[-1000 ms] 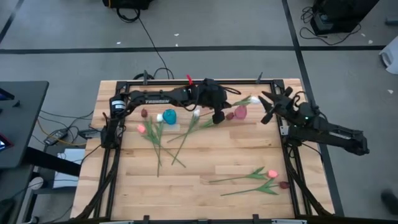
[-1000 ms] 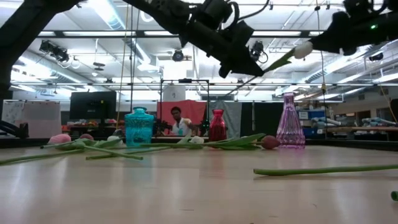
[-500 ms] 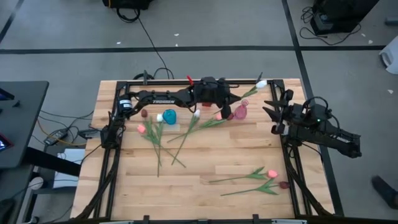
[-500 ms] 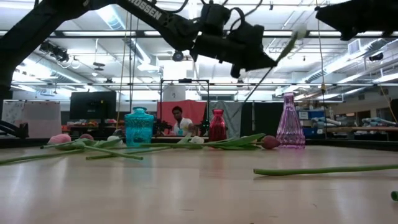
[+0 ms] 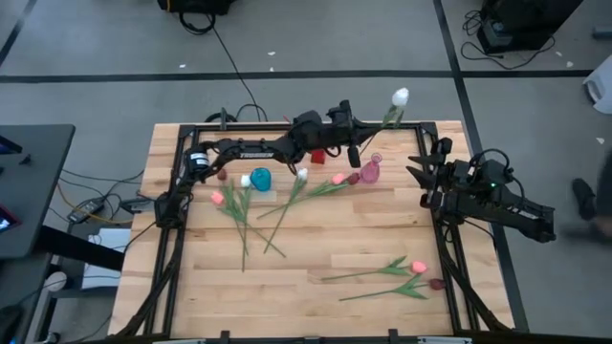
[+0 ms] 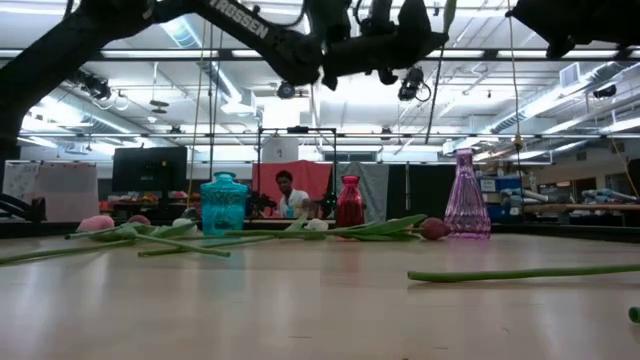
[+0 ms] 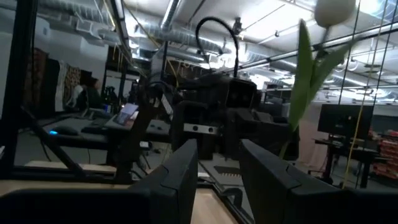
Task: Sort flowers into vase by color
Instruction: Put the right white tulip into the pink vase
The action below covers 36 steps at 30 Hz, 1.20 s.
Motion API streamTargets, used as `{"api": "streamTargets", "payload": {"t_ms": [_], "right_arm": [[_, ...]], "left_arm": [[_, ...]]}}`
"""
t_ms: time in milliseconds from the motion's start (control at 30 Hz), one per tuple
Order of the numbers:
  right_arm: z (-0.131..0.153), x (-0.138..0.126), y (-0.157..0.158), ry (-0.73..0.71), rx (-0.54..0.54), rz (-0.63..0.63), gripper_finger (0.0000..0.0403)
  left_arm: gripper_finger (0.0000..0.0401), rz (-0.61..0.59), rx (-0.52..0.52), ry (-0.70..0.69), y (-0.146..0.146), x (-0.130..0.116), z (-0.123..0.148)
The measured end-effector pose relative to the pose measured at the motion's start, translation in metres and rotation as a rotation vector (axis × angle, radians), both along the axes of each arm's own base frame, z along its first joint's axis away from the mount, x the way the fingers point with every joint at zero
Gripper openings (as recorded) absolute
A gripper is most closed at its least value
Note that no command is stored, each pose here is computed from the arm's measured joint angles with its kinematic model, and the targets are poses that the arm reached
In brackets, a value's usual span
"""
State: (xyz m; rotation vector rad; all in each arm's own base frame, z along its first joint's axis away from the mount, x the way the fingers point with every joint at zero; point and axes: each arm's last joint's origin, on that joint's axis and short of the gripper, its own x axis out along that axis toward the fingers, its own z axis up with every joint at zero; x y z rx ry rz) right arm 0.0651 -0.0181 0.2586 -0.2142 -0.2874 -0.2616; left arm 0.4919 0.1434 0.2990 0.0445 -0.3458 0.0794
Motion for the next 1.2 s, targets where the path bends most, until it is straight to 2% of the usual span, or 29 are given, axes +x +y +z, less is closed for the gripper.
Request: {"api": "streamTargets", "payload": {"t_ms": [133, 433, 833, 933, 1200], "right_arm": [[0.0, 0.0, 0.0, 0.001, -0.003, -0.008, 0.0129], [-0.001, 0.0, 0.0, 0.011, -0.01, -0.016, 0.0129], [-0.001, 0.0, 0.0, 0.018, -0.008, -0.016, 0.0129], [-0.001, 0.0, 0.0, 0.017, -0.008, -0.016, 0.0129], [-0.002, 0.0, 0.0, 0.019, -0.007, -0.016, 0.0128]], "left_arm": [[0.0002, -0.002, -0.006, -0.081, 0.002, 0.005, -0.006], [0.0002, -0.046, -0.015, -0.122, 0.01, 0.033, -0.012], [0.0002, -0.039, -0.017, -0.119, 0.013, 0.037, -0.017], [0.0002, -0.04, -0.023, -0.114, 0.013, 0.039, -0.025], [0.0002, -0.064, -0.104, -0.059, 0.016, 0.05, -0.066]]}}
